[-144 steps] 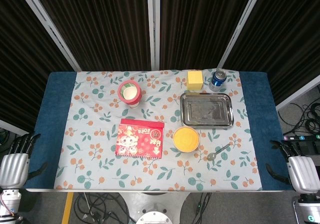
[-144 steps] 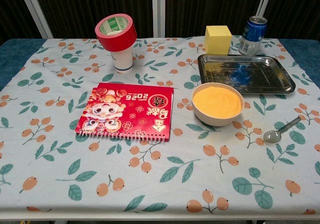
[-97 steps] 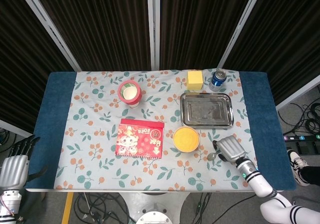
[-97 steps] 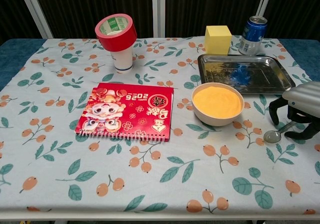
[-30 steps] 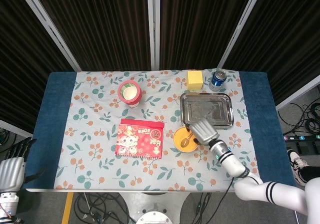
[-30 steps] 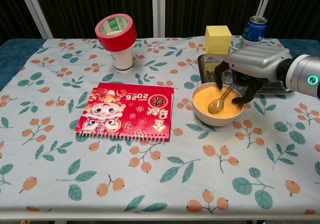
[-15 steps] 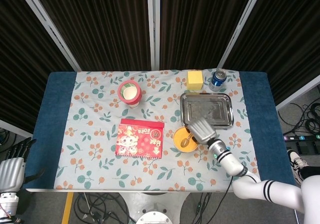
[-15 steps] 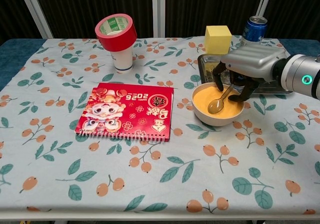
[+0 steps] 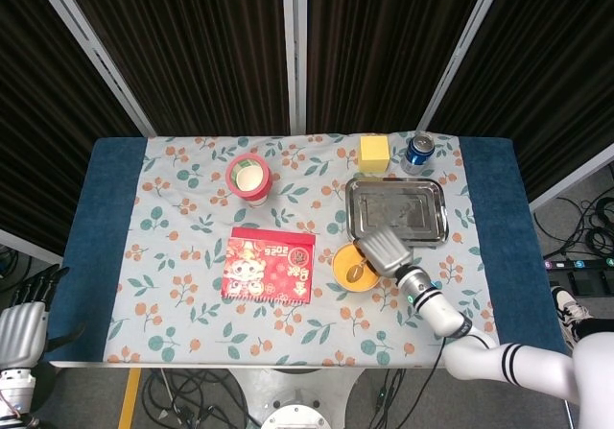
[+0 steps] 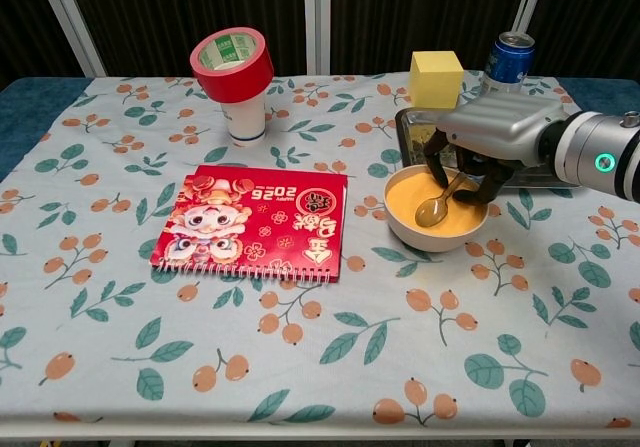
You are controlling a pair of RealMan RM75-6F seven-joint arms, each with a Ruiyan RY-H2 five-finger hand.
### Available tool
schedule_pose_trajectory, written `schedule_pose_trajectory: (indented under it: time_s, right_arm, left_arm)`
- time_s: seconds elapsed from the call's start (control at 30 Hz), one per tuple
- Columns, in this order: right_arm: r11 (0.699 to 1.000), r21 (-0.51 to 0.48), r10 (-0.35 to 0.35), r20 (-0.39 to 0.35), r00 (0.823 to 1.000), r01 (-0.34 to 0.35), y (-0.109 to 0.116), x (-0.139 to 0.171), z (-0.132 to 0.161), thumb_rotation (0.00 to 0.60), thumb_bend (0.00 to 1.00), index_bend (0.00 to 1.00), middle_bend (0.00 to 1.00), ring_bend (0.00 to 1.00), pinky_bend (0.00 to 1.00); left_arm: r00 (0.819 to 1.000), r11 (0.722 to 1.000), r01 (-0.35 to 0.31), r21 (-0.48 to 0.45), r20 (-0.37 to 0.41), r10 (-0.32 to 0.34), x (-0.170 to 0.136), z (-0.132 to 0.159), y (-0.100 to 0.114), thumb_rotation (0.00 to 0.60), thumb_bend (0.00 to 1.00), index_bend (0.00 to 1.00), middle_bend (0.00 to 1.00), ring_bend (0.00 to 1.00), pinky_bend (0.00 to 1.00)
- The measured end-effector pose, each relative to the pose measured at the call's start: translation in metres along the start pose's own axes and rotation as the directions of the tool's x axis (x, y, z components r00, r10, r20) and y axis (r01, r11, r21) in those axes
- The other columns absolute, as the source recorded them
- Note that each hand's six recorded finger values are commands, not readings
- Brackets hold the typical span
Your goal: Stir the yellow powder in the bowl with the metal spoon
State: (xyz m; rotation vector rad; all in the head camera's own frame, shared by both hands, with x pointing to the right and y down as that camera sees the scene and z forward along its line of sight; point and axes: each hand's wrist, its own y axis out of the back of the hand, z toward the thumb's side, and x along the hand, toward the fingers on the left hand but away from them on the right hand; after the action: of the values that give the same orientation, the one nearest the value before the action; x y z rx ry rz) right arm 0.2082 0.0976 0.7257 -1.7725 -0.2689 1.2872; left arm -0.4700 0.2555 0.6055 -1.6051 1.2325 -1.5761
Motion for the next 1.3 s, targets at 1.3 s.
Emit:
schedule_pose_trajectory:
  time_s: [1.3]
  right_arm:
    - [0.636, 0.756, -0.046, -0.158, 0.986, 0.151, 0.042, -0.007, 0.017, 0.600, 0.45, 0.77, 0.96, 0.93, 1.00]
  left_arm:
    - [1.000, 1.000, 0.003, -0.016, 0.002, -0.003, -0.001, -0.002, -0.003, 0.600, 0.22, 0.19, 0.18, 0.12, 0.12]
